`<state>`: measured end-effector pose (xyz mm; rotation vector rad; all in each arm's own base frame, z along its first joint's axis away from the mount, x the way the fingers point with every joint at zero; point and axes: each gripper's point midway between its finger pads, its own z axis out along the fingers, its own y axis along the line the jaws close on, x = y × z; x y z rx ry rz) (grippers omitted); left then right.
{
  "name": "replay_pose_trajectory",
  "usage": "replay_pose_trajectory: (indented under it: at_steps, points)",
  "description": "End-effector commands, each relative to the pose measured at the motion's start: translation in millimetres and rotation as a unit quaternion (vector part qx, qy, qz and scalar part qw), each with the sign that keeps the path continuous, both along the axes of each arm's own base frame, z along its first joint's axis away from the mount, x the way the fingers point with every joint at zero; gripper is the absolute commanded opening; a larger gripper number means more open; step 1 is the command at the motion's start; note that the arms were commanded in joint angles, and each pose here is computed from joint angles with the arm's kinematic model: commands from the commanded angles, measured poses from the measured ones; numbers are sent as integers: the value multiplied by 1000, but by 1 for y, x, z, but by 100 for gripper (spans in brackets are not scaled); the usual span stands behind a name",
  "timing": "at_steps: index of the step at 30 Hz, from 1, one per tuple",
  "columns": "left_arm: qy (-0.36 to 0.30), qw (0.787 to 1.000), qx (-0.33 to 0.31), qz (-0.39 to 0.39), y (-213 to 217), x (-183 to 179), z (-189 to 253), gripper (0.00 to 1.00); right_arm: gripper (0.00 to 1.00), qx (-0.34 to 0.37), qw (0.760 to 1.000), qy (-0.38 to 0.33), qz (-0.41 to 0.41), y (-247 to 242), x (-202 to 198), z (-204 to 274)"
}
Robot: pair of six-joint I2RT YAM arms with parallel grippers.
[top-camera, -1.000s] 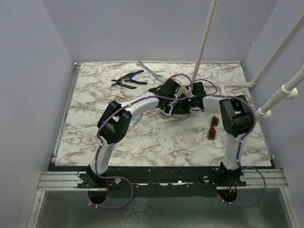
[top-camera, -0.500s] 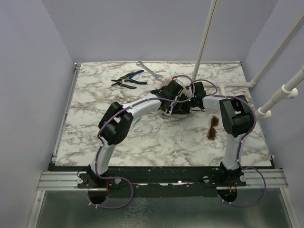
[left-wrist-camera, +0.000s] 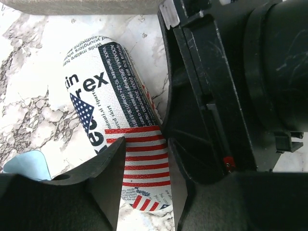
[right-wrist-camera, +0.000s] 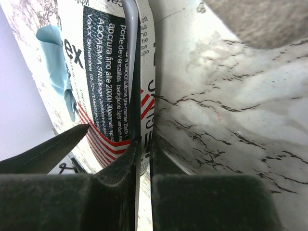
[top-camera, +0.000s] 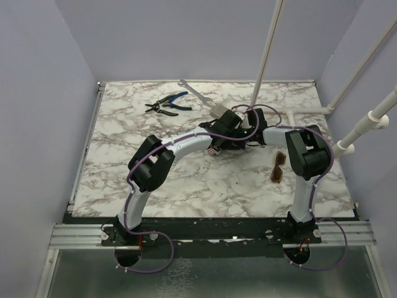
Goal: Organize the sunglasses
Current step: Close the sunglasses case at the center of the board.
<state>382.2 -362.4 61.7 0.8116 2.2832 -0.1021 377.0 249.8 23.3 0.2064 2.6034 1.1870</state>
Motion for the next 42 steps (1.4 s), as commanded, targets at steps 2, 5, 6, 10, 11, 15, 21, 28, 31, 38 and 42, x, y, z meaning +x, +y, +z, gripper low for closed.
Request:
replay_pose_trajectory:
  at_steps: [2, 5, 6, 10, 11, 15, 21, 28, 31, 38, 42]
  points:
    - [66, 997, -13, -34, 5, -27, -11, 41, 11, 19, 998, -53, 29, 12, 0, 38]
    - [75, 996, -20, -37, 12, -26, 2, 42, 13, 25, 998, -55, 29, 14, 2, 45]
    - [78, 996, -25, -38, 14, -26, 7, 42, 13, 26, 998, -59, 28, 14, 2, 47]
    - [88, 995, -38, -38, 24, -24, 20, 50, 15, 18, 998, -60, 27, 10, -3, 56]
    - [91, 994, -40, -39, 25, -24, 21, 51, 16, 17, 998, -60, 28, 9, -5, 58]
    - [99, 993, -49, -37, 29, -22, 24, 55, 19, 17, 998, -52, 34, 8, -12, 59]
    - [108, 992, -59, -30, 29, -22, 23, 55, 23, 11, 998, -56, 35, 5, -18, 63]
    - [108, 992, -61, -30, 27, -20, 20, 55, 30, 8, 998, -47, 37, 1, -29, 66]
    - [108, 990, -76, -40, 19, -20, 28, 56, 31, 5, 998, -42, 38, 0, -32, 68]
    - [92, 991, -67, -68, 21, -20, 37, 68, 40, -30, 998, -41, 27, -17, -33, 74]
    - [84, 977, -45, -190, 14, -31, 33, 96, 54, -68, 997, -48, -2, -54, -24, 82]
